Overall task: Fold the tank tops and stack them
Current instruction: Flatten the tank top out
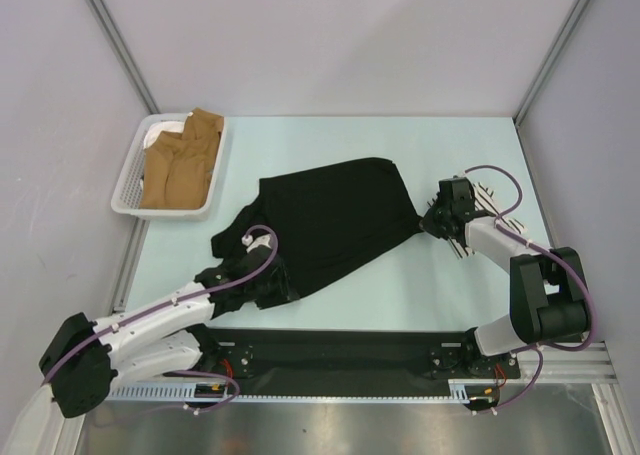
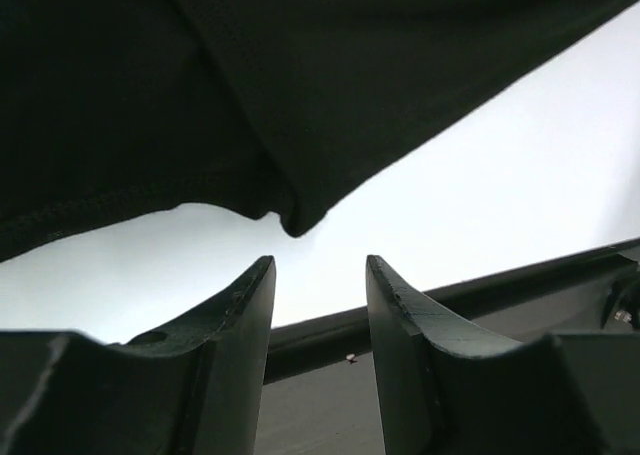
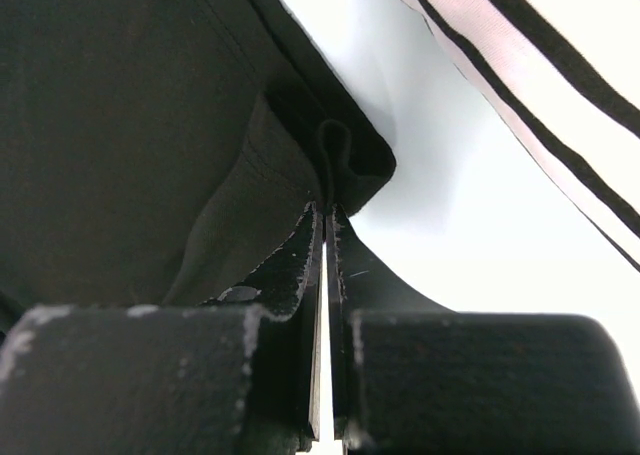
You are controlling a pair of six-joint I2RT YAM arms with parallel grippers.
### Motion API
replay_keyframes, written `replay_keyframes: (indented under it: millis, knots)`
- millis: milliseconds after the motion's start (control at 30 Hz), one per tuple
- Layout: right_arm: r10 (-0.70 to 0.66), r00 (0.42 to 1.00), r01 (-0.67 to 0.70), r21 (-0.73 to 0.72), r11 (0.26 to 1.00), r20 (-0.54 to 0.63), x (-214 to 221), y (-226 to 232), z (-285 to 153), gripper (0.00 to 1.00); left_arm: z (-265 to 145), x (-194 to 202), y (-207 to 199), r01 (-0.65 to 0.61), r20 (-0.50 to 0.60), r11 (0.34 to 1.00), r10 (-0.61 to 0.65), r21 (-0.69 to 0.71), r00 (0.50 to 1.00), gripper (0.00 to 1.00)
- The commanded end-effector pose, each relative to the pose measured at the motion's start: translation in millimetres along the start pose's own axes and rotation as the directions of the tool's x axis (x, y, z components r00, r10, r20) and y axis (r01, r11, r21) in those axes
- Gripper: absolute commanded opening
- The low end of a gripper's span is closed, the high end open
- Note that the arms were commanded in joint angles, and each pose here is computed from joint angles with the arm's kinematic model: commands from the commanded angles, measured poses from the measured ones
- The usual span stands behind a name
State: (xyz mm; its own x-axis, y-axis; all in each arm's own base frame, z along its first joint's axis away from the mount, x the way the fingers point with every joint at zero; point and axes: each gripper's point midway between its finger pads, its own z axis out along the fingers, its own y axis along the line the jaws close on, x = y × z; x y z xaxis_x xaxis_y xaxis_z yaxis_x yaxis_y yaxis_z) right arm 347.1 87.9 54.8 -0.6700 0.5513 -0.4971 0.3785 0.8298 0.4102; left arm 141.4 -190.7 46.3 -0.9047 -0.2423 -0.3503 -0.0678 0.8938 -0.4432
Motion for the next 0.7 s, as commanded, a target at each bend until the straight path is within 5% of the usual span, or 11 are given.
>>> replay_keyframes:
  millis: [0, 267, 367, 567, 667]
  knots:
    - [0.012, 0.999, -0.011, -0.048, 0.999, 0.035, -7.8, 10.3, -3.6, 0.00, 2.2, -12.3, -11.6, 0.018, 0.046, 1.000, -0.018, -0.005, 0.999, 0.46]
    - [0.015, 0.999, -0.014, -0.059, 0.998, 0.031, -6.6, 11.9, -2.3, 0.00, 22.2, -9.4, -5.6, 0.050, 0.046, 0.997, -0.047, -0.066, 0.998, 0.47]
    - [0.014, 0.999, -0.012, -0.062, 0.998, 0.032, -6.5, 12.1, -2.7, 0.00, 24.8, -16.6, -10.0, 0.056, 0.069, 0.996, -0.051, -0.068, 0.996, 0.37]
    - [0.015, 0.999, -0.012, -0.071, 0.997, 0.040, -7.0, 13.2, -7.6, 0.00, 29.1, -25.4, -13.3, 0.058, 0.094, 0.995, -0.050, -0.087, 0.994, 0.00]
    - [0.016, 0.998, -0.012, -0.081, 0.997, 0.052, -9.4, 14.7, -13.3, 0.00, 25.8, -27.4, -11.6, 0.062, 0.101, 0.993, -0.051, -0.104, 0.994, 0.00]
